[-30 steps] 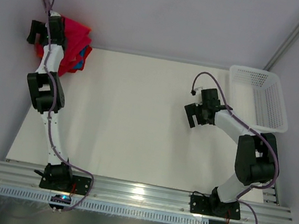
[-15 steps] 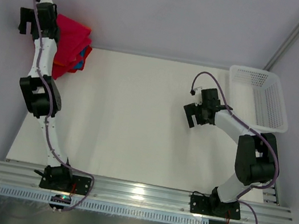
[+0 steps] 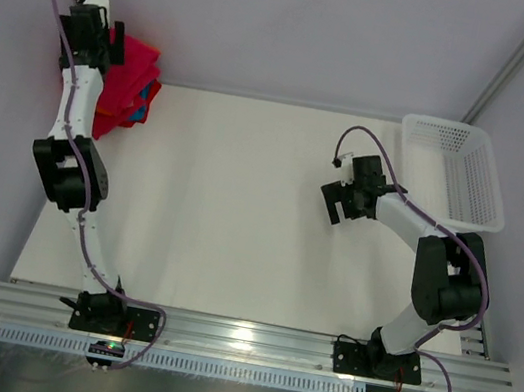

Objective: Fold and stack the t-shirts
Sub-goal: Put the neatly folded tshirt into the corner of the board with the left arm

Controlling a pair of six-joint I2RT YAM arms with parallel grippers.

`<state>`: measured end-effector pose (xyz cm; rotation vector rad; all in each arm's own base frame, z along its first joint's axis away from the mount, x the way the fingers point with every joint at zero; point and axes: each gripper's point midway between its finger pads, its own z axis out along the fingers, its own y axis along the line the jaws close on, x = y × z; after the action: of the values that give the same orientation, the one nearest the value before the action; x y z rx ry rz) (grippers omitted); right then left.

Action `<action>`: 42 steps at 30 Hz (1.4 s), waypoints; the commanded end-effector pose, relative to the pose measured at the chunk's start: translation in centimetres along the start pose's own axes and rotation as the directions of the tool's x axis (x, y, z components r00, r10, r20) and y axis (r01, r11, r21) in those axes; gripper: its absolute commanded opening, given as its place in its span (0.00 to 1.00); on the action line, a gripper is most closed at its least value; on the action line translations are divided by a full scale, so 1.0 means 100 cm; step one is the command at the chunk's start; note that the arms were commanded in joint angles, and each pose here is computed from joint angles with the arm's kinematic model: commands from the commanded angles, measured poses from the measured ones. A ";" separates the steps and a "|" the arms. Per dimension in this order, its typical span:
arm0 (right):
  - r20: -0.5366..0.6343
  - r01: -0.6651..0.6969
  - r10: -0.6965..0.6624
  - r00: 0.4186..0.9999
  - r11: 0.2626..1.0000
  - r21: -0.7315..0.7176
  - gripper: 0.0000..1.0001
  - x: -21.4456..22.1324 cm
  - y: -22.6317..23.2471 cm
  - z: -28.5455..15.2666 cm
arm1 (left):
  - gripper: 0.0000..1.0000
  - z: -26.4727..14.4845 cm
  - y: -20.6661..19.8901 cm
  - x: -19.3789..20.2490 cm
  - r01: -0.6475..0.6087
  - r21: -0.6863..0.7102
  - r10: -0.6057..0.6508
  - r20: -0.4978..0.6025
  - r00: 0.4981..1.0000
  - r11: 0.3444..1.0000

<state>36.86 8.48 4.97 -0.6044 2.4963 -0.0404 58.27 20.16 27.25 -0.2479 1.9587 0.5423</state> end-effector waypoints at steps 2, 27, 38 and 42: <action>0.048 0.013 -0.014 0.999 0.999 0.029 0.99 -0.009 -0.007 -0.003 | 0.98 0.009 -0.064 -0.023 0.113 0.301 -0.138 0.065 0.988 0.947; -0.025 0.062 -0.062 0.998 0.998 0.018 0.99 0.013 -0.007 0.021 | 0.95 0.127 -0.077 0.053 0.193 0.185 -0.211 0.082 0.974 0.964; 0.001 0.055 -0.055 0.998 0.998 0.007 0.99 0.008 -0.005 0.014 | 0.95 0.111 -0.015 0.034 0.189 0.069 -0.197 0.144 0.970 0.980; -0.001 0.055 -0.055 0.998 0.998 0.010 0.99 0.008 -0.006 0.014 | 0.96 0.116 -0.022 0.053 0.178 0.089 -0.187 0.099 0.977 0.980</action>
<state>36.76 7.58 2.65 -0.6819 2.5101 -0.0903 68.50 20.03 17.83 -0.2595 1.8001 0.2457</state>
